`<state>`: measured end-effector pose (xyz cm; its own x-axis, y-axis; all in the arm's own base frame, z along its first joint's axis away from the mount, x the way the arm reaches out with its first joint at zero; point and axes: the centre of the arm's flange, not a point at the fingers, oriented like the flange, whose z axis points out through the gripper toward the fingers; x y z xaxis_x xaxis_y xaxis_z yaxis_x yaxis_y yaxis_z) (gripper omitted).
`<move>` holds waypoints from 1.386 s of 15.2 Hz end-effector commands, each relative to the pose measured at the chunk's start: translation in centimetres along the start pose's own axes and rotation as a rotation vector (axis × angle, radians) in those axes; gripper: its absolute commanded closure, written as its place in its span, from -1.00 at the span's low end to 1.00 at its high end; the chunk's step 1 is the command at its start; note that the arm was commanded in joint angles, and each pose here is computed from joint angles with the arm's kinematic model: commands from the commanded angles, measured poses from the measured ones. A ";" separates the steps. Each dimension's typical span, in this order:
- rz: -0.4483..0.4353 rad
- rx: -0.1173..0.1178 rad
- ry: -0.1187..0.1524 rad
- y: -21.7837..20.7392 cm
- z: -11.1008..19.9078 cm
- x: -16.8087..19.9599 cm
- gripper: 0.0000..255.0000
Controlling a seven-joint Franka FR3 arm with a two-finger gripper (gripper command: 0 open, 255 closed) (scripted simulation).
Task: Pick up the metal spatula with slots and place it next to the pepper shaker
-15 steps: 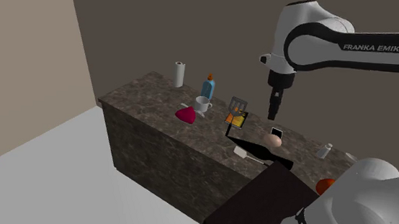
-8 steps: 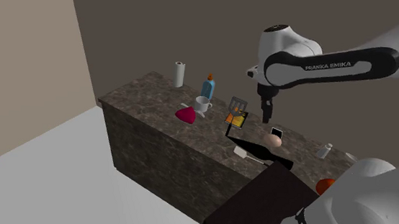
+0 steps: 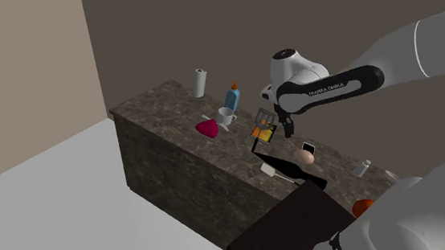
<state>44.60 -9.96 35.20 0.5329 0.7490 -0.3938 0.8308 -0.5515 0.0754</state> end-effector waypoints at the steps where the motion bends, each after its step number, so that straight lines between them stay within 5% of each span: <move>1: -0.068 -0.027 -0.021 1.4 2.1 1.5 -1.00; 18: -0.602 -0.234 -0.203 11.6 17.4 12.1 -1.00; 21: -0.602 -0.234 -0.203 12.1 18.9 11.9 -1.00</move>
<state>57.93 -14.43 14.52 -0.0513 0.8052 -0.5908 0.9986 0.0470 -0.0227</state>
